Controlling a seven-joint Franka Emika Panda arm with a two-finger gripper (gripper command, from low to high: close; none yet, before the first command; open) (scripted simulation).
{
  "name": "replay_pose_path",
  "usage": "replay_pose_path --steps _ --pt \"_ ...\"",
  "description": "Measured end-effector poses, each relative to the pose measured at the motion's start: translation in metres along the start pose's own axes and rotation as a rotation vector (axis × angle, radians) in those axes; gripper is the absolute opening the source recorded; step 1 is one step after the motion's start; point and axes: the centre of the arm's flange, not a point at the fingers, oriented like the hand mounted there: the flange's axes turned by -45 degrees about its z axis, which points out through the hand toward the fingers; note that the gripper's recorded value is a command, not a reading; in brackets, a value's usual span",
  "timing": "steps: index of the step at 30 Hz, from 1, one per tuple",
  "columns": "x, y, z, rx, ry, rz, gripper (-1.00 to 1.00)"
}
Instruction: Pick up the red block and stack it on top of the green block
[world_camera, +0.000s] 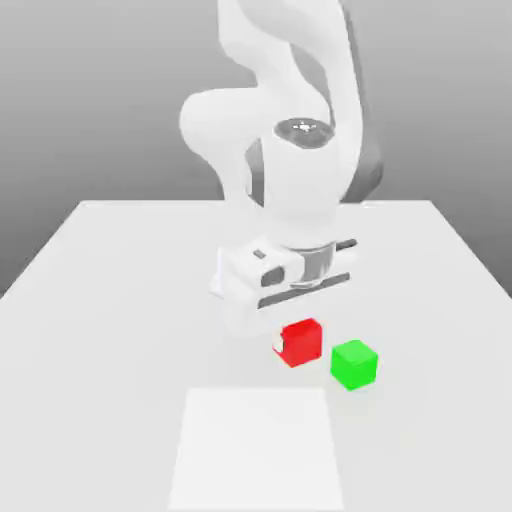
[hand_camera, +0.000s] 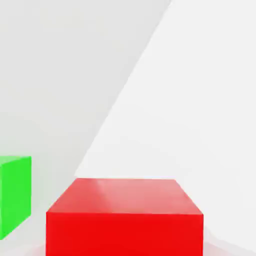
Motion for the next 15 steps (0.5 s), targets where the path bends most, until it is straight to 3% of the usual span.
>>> replay_pose_path --steps 15 --pt "0.006 -0.056 -0.024 0.015 0.01 0.175 -1.0"
